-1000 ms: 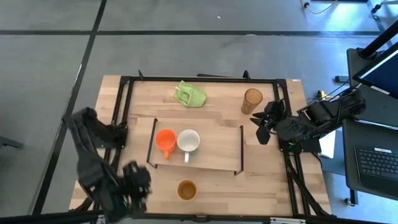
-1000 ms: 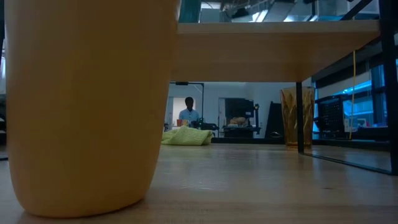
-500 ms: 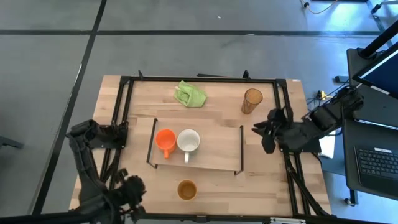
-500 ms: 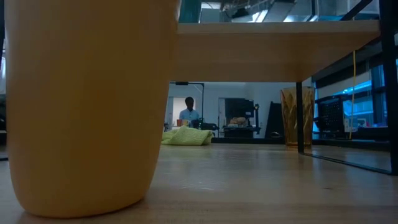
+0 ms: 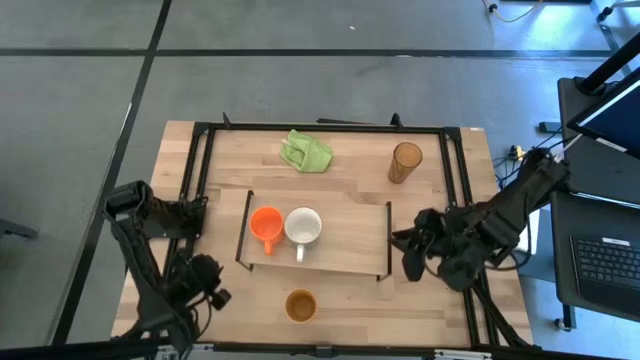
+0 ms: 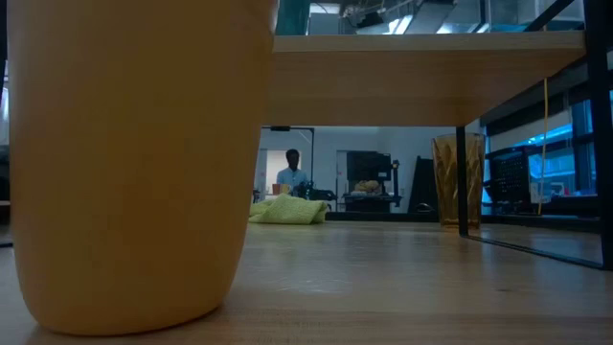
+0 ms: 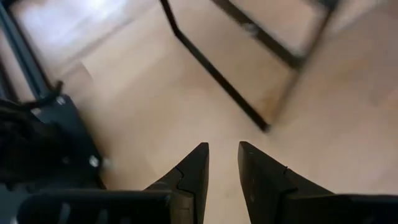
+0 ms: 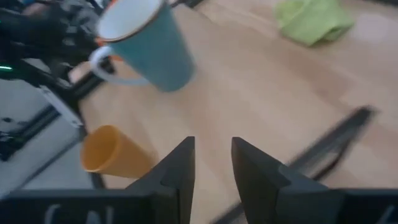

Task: Stack small to large cups/mugs on shelf
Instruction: Adjust the shelf

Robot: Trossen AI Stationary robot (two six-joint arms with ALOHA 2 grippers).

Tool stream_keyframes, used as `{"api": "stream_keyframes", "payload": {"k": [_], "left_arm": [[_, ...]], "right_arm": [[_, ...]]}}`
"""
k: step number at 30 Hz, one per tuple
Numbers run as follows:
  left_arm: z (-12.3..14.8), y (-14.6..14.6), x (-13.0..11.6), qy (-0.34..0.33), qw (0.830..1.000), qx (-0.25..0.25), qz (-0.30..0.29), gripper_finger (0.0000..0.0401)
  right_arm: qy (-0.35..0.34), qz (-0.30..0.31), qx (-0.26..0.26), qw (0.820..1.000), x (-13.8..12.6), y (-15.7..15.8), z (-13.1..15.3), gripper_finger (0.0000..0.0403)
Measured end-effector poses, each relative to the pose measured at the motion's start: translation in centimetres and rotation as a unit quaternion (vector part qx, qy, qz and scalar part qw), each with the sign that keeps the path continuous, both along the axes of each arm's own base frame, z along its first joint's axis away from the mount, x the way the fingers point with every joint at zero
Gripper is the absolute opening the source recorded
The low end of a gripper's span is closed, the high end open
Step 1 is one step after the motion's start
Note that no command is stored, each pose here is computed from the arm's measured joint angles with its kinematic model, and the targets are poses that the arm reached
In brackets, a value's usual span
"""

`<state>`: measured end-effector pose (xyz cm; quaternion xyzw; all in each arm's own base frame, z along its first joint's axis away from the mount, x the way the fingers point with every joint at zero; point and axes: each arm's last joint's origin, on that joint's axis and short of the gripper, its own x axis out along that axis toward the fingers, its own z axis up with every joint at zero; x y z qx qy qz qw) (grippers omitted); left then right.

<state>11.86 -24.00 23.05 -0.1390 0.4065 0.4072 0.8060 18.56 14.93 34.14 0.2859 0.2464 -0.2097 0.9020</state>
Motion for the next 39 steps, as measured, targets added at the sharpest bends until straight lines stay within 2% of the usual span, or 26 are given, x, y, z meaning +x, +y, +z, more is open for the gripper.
{"api": "stream_keyframes", "payload": {"k": [8,14,28,33,39], "left_arm": [[-2.5,2.6,-0.6,-0.013,0.997,0.071,-0.010,0.0080],[-2.8,2.7,0.1,-0.087,0.991,0.088,-0.050,0.0080],[-4.4,1.0,0.0,-0.176,0.980,0.020,-0.091,0.0080],[-4.4,0.7,0.1,-0.194,0.976,0.016,-0.102,0.0080],[-4.5,0.5,0.1,-0.182,0.976,0.019,-0.117,0.0080]], "right_arm": [[-0.041,0.005,0.044,0.998,2.1,2.3,-0.7,0.0107],[-0.048,-0.002,0.055,0.997,2.2,2.4,-0.7,0.0107],[-0.045,-0.010,0.057,0.997,2.2,2.2,-0.8,0.0106],[-0.042,-0.011,0.055,0.998,2.2,2.2,-0.8,0.0106],[-0.040,-0.011,0.056,0.998,2.1,2.2,-0.8,0.0106]]}}
